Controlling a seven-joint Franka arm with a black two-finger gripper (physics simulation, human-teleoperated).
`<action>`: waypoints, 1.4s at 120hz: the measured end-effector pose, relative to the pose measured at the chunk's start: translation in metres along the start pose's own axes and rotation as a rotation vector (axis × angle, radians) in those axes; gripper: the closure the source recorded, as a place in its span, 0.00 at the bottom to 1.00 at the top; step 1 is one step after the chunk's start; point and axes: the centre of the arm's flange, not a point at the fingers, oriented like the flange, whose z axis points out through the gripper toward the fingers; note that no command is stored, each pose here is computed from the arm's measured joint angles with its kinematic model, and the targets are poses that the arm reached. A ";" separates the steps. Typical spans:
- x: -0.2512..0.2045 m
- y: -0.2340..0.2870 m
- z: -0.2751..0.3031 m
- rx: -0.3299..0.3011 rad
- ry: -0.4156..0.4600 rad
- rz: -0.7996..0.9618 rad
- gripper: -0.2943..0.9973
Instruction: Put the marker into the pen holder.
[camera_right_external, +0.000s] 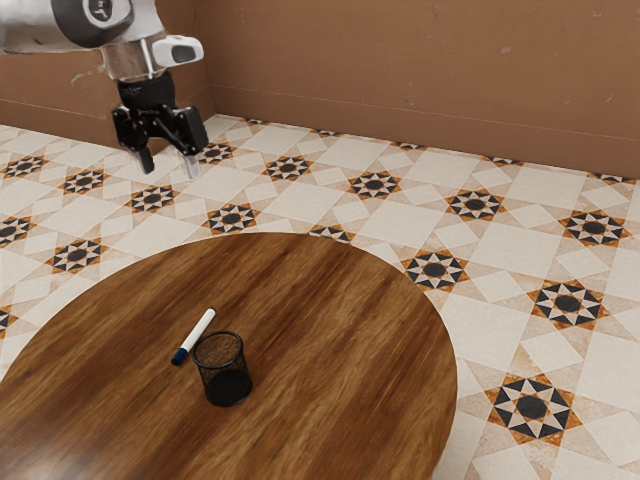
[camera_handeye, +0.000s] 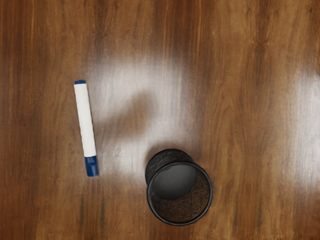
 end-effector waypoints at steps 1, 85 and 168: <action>0.000 0.005 0.002 0.000 0.000 0.007 0.23; 0.026 -0.100 0.133 0.016 0.019 -0.209 0.23; 0.055 -0.109 0.317 -0.007 -0.138 -0.203 0.45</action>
